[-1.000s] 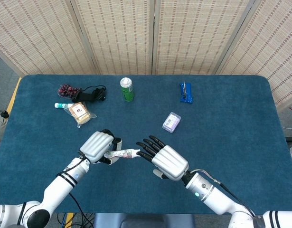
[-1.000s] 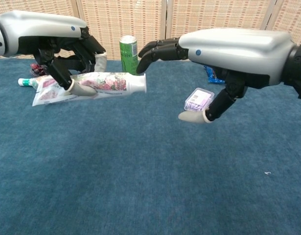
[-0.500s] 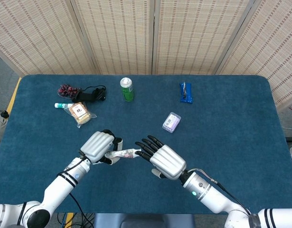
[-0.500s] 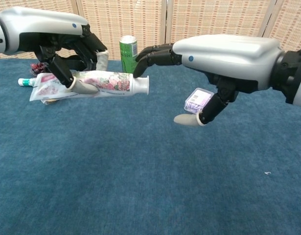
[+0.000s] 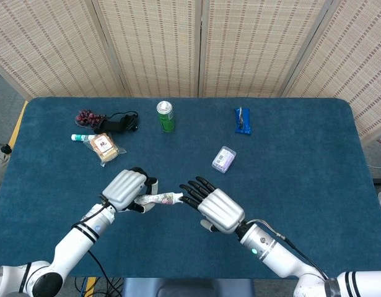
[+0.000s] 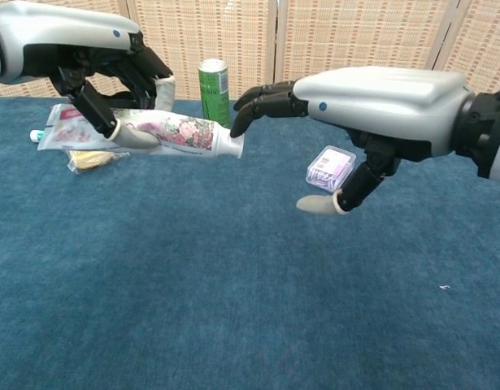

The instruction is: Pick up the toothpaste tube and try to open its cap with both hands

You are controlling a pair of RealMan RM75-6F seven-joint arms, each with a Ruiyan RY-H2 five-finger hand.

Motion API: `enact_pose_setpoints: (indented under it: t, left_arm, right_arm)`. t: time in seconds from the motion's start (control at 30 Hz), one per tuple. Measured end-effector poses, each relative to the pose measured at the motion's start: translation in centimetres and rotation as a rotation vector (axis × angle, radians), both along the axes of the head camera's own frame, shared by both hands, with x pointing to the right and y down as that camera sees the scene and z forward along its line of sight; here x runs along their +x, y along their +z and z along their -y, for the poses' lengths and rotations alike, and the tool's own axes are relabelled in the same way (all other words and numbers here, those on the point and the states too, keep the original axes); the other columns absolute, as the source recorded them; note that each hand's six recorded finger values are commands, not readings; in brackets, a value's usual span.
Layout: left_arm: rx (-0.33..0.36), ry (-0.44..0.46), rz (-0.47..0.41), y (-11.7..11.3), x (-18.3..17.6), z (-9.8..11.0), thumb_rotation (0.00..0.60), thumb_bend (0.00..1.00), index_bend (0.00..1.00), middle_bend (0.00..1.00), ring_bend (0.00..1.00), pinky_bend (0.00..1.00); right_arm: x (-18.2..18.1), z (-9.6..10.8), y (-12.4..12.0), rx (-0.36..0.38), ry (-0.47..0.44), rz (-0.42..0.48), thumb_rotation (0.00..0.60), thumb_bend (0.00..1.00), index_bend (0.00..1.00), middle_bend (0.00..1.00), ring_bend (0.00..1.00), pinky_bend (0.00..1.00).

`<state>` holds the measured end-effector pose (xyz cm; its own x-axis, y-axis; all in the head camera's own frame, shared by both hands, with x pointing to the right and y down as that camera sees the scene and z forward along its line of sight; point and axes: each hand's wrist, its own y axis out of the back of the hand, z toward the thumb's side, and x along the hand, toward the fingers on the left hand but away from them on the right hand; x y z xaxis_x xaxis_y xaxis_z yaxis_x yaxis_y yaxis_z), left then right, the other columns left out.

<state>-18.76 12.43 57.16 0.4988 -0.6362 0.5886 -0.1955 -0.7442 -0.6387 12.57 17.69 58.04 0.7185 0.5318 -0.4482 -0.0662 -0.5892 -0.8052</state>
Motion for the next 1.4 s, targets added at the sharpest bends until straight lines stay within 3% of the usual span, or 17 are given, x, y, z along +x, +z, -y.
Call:
enact_pose_setpoints:
  t: [0.9, 1.4]
  left_arm:
    - [-0.019, -0.029, -0.026, -0.5, -0.8, 0.6, 0.6, 0.37, 0.57, 0.63, 0.4, 0.23]
    - [-0.048, -0.019, -0.072, -1.3, -0.2, 0.0, 0.6, 0.37, 0.57, 0.63, 0.4, 0.23]
  right_arm:
    - [0.6, 0.3, 1.5, -0.018, 0.018, -0.036, 0.6, 0.21, 0.2, 0.06, 0.0, 0.0]
    - [0.4, 0.6, 2.1, -0.027, 0.029, -0.037, 0.6, 0.21, 0.2, 0.06, 0.0, 0.0]
